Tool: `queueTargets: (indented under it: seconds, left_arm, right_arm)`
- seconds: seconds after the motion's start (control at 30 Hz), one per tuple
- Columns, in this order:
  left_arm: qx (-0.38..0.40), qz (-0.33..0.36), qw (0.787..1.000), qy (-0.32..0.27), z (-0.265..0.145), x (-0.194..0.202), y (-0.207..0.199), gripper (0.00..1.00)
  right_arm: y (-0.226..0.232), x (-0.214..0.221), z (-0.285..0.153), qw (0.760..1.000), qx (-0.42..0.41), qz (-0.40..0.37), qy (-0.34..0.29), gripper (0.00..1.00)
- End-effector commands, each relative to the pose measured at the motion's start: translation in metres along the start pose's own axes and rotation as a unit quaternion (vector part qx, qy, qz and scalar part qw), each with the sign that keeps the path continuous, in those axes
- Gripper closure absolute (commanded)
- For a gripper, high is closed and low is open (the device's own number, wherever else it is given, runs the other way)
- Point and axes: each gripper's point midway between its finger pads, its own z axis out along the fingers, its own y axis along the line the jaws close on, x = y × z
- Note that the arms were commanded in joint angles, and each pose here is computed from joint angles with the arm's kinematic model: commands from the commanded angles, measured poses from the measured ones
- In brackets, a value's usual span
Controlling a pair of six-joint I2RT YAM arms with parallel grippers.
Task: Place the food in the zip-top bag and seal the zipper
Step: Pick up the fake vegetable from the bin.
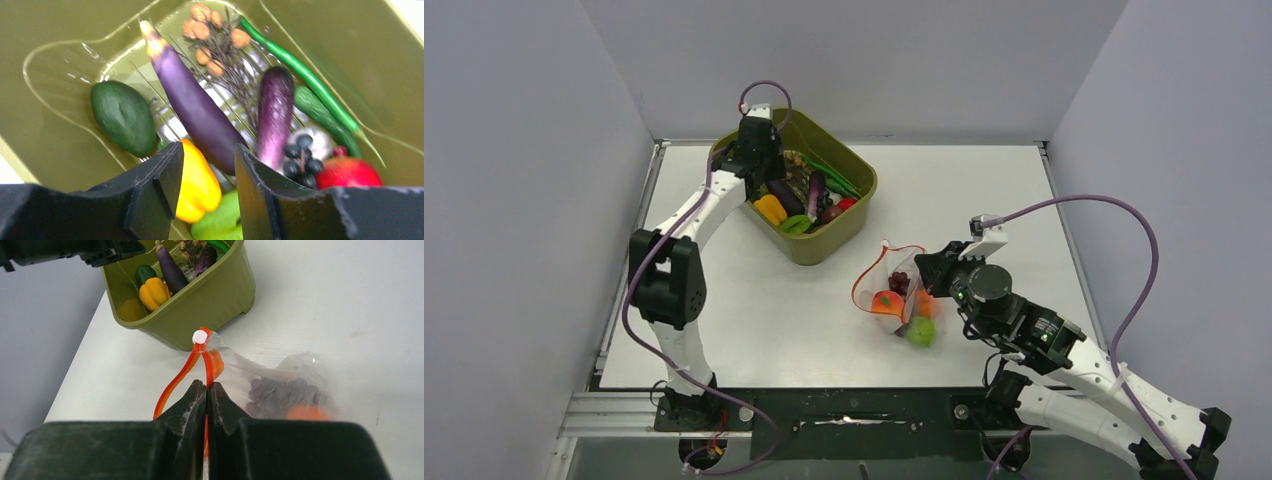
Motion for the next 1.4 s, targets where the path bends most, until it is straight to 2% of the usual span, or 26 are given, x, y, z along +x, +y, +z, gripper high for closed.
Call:
queueTargets:
  seconds: [0.0, 0.17, 0.5, 0.9, 1.37]
  left_arm:
    - [-0.037, -0.013, 0.998, -0.044, 0.023, -0.046, 0.020, 0.59]
    - [-0.073, -0.026, 0.996, -0.050, 0.050, -0.054, 0.036, 0.59]
    - [-0.068, -0.054, 0.996, -0.033, 0.091, -0.044, 0.043, 0.56]
    - [-0.069, -0.054, 0.996, -0.009, 0.115, -0.025, 0.046, 0.50]
    - [-0.068, -0.056, 0.996, -0.006, 0.127, -0.022, 0.046, 0.54]
  right_arm:
    - [0.008, -0.031, -0.005, 0.999, -0.012, 0.019, -0.048, 1.00]
    - [0.006, -0.032, -0.007, 0.998, -0.009, 0.022, -0.050, 1.00]
    - [0.006, -0.035, -0.007, 0.998, -0.006, 0.021, -0.052, 1.00]
    - [0.002, -0.034, -0.011, 0.998, -0.003, 0.028, -0.052, 1.00]
    - [-0.002, -0.035, -0.017, 0.998, -0.001, 0.030, -0.055, 1.00]
